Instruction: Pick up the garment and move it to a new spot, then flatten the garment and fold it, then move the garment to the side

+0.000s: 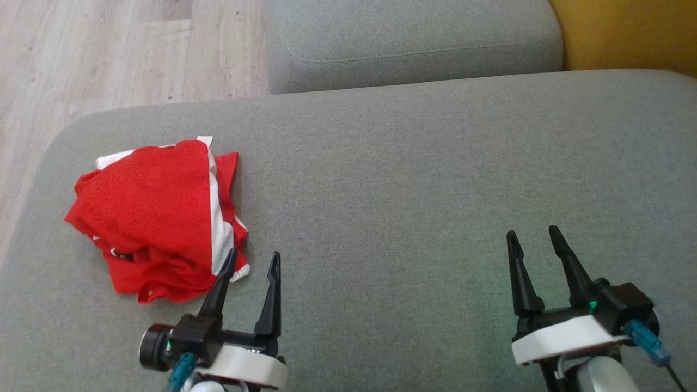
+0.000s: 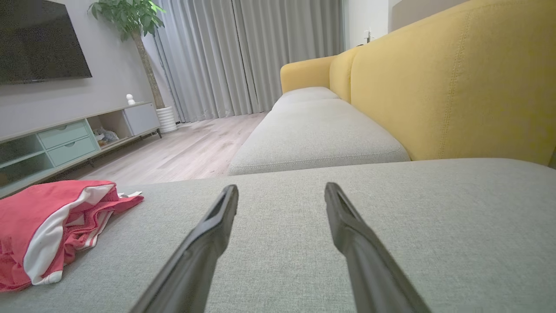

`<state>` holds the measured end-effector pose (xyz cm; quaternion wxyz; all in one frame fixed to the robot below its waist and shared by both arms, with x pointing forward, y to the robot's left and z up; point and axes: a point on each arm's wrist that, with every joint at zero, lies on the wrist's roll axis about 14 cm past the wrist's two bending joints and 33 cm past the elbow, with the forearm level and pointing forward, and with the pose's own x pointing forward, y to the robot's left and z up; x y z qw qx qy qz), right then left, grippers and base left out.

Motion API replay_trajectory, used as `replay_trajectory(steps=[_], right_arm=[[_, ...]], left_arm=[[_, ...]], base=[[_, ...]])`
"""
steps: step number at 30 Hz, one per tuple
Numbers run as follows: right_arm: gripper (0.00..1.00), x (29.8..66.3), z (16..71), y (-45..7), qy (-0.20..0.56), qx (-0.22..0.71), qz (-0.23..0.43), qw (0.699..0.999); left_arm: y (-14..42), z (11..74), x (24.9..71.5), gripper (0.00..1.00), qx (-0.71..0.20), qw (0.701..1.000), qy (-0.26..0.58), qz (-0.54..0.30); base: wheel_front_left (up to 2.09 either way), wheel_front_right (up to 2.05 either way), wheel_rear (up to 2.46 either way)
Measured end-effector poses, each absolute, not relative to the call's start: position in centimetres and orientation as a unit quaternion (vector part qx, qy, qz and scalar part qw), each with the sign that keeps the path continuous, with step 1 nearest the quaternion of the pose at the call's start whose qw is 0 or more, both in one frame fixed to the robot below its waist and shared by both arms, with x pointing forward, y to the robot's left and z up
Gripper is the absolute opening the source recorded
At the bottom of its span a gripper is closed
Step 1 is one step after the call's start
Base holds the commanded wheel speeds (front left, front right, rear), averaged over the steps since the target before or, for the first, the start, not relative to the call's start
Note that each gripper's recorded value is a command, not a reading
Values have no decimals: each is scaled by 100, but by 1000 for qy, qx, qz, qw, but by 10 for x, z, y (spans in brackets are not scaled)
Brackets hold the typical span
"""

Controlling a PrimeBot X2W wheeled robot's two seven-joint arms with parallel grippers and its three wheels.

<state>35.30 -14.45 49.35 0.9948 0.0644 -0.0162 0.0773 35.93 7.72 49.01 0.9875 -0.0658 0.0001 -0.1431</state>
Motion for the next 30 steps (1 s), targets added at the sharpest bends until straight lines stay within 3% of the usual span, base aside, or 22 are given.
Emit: replay_trajectory(steps=[16, 30], right_arm=[[100, 355, 495, -125, -16, 81, 106, 991], [100, 355, 499, -45, -11, 84, 228, 970]], left_arm=[[92, 494, 358, 100, -76, 990, -7, -122], [158, 491, 334, 100, -76, 997, -12, -18]], base=[[0, 0, 0], [0, 0, 0]])
